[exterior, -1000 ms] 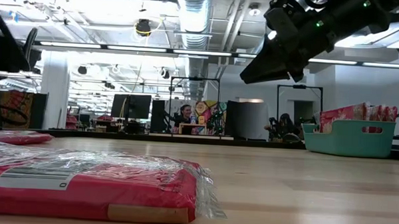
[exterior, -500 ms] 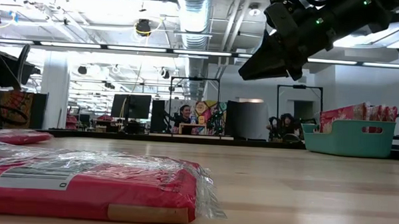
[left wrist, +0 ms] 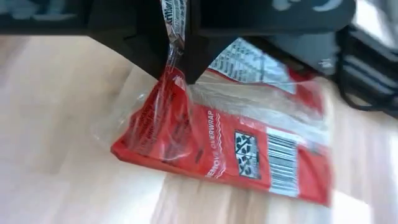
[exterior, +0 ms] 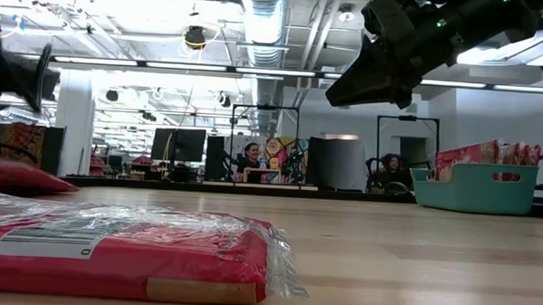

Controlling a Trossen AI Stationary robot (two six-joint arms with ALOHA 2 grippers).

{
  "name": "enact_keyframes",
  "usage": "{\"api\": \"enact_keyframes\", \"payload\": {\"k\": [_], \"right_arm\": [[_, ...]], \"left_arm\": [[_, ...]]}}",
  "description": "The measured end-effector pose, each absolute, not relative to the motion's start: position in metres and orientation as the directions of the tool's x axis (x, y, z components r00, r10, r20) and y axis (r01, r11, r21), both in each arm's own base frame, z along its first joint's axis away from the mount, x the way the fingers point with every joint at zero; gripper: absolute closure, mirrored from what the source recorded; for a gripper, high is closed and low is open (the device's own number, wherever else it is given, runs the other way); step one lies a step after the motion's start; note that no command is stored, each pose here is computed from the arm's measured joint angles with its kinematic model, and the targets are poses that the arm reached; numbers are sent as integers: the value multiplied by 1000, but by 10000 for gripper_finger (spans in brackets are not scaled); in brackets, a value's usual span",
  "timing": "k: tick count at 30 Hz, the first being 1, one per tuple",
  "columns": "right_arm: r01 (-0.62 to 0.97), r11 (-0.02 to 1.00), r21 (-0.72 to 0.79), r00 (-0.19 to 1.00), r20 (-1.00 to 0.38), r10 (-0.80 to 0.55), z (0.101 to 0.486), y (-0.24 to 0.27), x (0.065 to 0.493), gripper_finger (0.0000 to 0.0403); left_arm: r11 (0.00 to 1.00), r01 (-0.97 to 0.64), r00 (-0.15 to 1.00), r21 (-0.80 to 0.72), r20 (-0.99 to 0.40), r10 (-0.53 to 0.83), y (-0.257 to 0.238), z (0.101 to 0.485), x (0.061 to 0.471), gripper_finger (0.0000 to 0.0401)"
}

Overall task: Sort popcorn bags into baskets
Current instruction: Put the popcorn bag into the green bin

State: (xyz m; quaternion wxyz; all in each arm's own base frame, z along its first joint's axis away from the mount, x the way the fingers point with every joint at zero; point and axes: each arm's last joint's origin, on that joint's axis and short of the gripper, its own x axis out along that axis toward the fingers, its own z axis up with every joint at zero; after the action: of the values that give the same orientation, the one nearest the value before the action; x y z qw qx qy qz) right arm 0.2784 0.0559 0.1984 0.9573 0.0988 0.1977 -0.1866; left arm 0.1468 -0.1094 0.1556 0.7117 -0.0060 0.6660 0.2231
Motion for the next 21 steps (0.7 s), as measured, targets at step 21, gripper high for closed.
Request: {"api": "enact_keyframes", "payload": {"k": [21], "right_arm": [[177,984,-25,969,-170,-179,225,79,284,284]], "left_arm": [[947,-75,503,313,-808,307,-142,243,204,401]]}}
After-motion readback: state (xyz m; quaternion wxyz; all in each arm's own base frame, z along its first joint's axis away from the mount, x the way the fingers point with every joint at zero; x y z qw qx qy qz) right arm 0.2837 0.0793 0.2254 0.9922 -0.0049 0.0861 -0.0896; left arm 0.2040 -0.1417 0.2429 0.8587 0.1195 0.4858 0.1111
